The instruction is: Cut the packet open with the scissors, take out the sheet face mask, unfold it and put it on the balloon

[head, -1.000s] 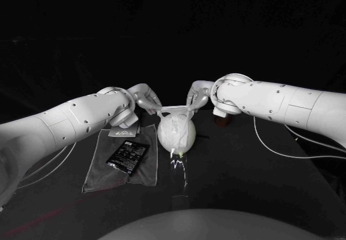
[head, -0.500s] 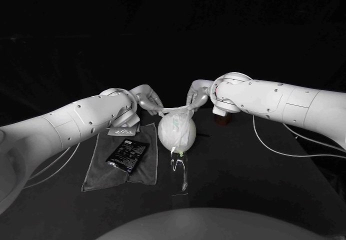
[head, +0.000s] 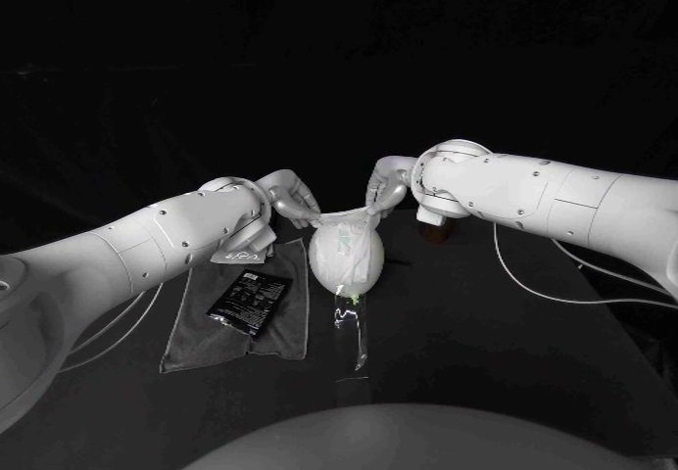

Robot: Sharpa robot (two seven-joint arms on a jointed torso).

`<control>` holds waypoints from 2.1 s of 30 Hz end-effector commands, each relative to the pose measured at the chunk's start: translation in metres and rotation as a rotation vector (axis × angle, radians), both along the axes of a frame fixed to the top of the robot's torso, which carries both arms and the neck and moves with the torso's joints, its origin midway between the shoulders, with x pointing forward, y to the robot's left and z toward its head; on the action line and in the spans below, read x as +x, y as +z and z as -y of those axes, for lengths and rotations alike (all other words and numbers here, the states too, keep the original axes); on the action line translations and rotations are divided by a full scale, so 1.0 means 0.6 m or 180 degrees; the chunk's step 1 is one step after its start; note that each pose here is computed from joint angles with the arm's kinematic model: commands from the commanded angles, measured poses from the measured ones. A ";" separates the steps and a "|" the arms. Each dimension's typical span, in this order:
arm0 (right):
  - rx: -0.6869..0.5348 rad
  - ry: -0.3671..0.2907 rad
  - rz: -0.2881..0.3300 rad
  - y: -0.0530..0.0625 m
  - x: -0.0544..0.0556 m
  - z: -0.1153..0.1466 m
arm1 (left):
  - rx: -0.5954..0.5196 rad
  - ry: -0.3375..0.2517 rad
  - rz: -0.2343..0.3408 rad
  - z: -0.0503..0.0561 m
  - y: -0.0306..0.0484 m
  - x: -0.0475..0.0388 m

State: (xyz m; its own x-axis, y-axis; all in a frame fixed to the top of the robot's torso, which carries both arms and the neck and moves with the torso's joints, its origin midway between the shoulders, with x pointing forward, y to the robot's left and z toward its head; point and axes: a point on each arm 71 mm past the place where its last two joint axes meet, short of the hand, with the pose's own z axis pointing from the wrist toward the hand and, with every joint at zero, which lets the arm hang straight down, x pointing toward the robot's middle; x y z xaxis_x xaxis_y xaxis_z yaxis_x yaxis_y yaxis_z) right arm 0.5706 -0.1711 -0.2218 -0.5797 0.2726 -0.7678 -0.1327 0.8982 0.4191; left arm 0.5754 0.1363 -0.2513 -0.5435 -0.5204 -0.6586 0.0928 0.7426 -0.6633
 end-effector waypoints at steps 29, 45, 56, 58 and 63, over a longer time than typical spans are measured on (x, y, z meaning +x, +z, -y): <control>-0.0015 -0.0136 -0.0142 -0.019 0.005 0.015 | -0.0099 0.0339 -0.0362 -0.009 -0.011 0.009; 0.0285 -0.0433 0.0175 -0.005 0.001 0.058 | -0.0040 0.0935 -0.0598 -0.052 -0.023 0.022; 0.0857 -0.0601 0.0537 0.018 -0.036 0.107 | -0.0482 0.1221 -0.0291 -0.111 -0.002 0.017; 0.0923 -0.0605 0.0559 0.021 -0.047 0.113 | -0.0623 0.1249 -0.0282 -0.121 0.003 0.010; 0.1170 -0.0661 0.0581 0.028 -0.090 0.127 | -0.1077 0.1256 -0.0279 -0.151 0.021 -0.026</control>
